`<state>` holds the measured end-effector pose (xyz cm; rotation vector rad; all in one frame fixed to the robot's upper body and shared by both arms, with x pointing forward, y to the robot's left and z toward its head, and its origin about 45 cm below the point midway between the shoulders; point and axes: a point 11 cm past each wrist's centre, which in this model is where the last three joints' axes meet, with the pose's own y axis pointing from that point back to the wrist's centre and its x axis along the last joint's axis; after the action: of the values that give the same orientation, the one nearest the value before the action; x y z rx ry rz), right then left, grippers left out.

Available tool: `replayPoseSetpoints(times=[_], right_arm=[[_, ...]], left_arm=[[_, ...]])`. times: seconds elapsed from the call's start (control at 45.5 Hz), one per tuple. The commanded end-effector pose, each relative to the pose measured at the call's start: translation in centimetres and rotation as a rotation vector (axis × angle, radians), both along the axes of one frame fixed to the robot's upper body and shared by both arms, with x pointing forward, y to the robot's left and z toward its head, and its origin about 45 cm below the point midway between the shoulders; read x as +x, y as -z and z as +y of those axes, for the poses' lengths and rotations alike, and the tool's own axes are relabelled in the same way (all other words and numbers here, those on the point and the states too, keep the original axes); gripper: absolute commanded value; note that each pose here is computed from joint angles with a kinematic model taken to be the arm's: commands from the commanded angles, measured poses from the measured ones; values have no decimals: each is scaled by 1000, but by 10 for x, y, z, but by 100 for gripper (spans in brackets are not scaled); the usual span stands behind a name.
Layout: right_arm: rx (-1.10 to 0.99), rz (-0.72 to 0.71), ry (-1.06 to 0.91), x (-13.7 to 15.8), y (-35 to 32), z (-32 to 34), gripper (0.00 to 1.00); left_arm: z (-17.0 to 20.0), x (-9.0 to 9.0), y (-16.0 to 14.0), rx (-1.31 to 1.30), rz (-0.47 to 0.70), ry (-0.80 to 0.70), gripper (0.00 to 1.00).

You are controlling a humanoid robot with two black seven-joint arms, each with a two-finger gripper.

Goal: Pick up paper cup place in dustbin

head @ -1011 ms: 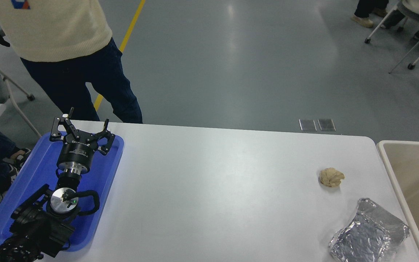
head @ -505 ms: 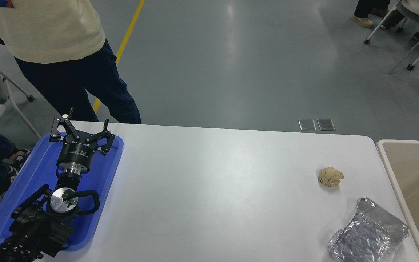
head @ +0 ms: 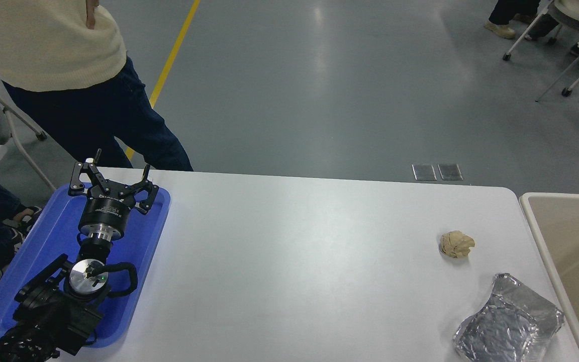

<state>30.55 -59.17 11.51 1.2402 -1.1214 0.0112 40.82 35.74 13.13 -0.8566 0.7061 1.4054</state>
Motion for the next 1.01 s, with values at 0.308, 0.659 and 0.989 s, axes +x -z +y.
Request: replayPoseSetpoints(times=[0.308, 0.659, 0.989], right_arm=[[169, 141, -552, 56, -77, 148, 100], [89, 323, -808, 39, -172, 207, 100], [194, 529, -921, 31, -245, 311, 100]], left_arm=[[-1, 0, 0, 0, 0, 4, 100], [-1, 0, 0, 0, 0, 4, 100], [-1, 0, 0, 0, 1, 3, 100]])
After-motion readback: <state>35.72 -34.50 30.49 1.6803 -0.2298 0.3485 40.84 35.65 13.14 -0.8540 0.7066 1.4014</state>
